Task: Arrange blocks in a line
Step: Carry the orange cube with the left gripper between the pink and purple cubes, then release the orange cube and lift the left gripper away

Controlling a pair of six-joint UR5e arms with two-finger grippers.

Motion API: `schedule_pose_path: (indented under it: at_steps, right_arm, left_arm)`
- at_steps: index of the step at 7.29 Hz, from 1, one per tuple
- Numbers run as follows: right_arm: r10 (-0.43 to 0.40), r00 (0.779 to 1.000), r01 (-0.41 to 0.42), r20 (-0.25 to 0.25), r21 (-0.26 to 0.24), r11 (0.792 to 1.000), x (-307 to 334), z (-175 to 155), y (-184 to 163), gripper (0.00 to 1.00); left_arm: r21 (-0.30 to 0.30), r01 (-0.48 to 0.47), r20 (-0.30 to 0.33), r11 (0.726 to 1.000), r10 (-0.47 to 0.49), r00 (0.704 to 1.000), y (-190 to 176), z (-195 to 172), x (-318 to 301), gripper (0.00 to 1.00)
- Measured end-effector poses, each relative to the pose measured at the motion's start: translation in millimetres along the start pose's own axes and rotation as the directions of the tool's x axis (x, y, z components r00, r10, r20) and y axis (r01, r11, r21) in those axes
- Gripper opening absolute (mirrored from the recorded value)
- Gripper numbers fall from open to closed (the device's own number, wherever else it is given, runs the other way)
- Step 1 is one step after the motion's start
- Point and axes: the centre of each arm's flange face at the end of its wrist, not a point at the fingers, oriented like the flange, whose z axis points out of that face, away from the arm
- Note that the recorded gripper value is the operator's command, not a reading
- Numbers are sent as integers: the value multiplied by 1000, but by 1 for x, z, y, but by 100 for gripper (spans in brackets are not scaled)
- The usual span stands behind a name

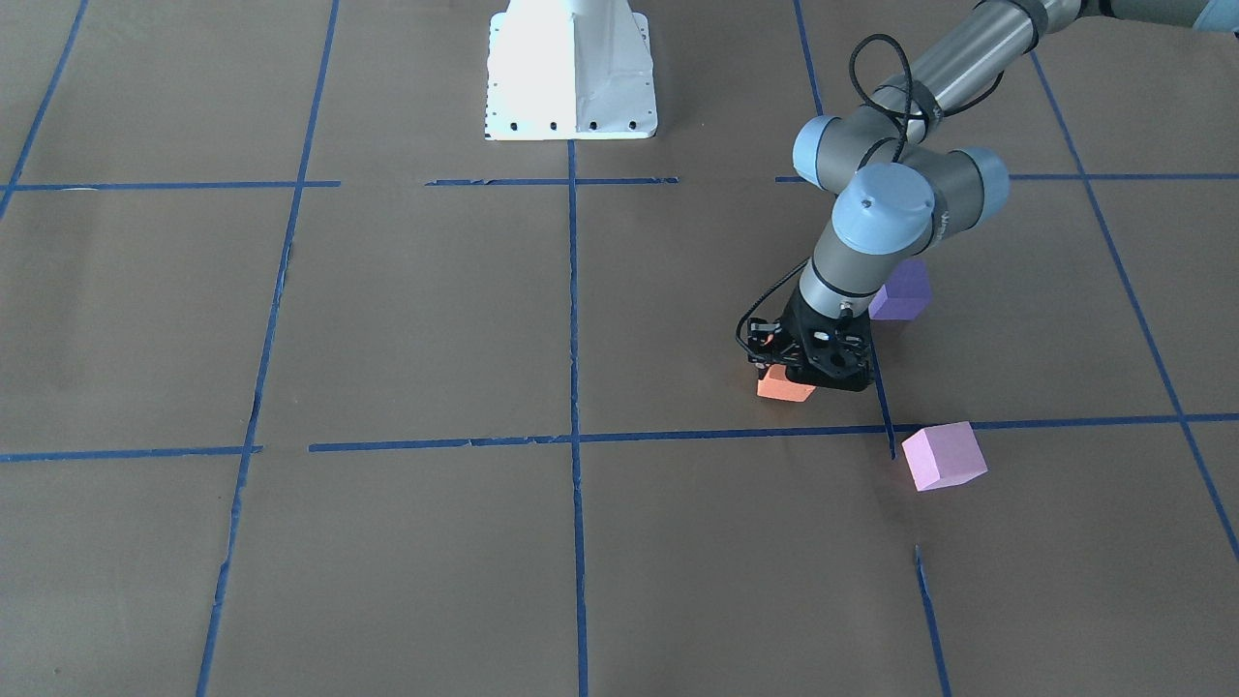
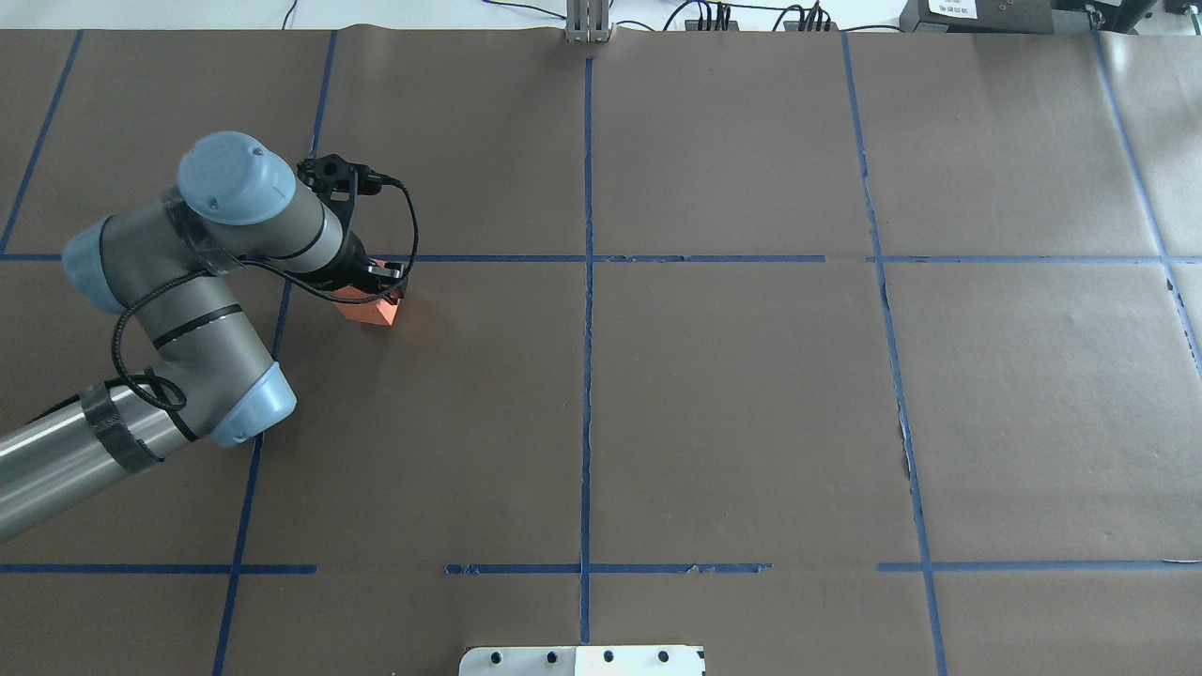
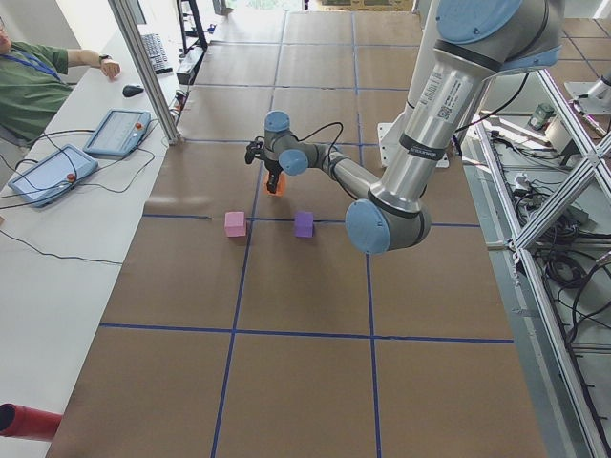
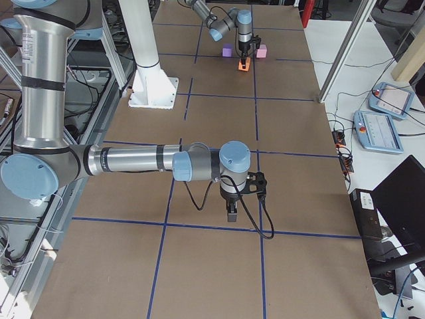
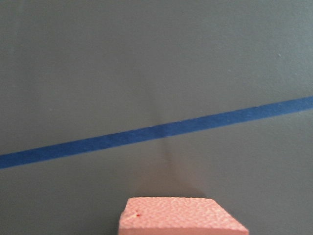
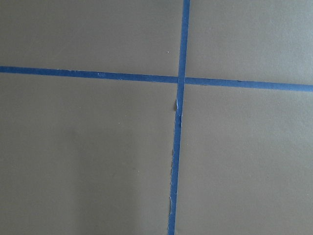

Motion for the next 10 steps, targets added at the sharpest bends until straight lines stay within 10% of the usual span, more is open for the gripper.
schedule_pose_path:
  at_steps: [3, 5, 10]
  right_arm:
    - [0, 1000, 0, 0, 0, 1000, 0, 0, 0, 100]
    - [0, 1000, 0, 0, 0, 1000, 0, 0, 0, 100]
    - [1, 1000, -1, 0, -1, 1000, 0, 0, 0, 100]
  left_arm:
    - [-48, 95, 37, 994, -93, 995, -11, -17, -111, 31]
    - [-66, 105, 55, 992, -102, 993, -4, -10, -131, 100]
    - [-42, 151, 43, 988, -149, 988, -4, -24, -133, 100]
